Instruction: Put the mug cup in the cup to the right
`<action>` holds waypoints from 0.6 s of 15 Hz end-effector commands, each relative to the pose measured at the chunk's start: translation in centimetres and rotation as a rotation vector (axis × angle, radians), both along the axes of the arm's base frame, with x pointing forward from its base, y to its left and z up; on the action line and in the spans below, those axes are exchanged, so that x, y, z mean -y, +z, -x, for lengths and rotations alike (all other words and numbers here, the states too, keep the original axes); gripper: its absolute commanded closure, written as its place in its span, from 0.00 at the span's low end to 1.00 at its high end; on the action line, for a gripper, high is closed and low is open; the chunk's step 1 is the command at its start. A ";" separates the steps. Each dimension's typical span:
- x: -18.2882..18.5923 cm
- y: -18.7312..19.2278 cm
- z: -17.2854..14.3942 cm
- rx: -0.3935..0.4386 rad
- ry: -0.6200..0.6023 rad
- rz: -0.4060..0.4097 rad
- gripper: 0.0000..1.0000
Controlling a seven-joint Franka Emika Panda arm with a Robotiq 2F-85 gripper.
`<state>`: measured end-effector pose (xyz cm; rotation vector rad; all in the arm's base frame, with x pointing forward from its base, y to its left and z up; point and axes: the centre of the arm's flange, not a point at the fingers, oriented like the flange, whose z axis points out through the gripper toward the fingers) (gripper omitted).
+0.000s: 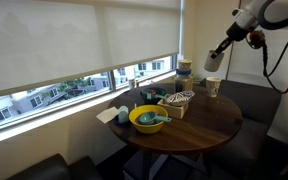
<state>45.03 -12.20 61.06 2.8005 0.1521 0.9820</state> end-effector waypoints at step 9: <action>12.1 0.6 1.2 0.000 -0.255 -0.275 0.98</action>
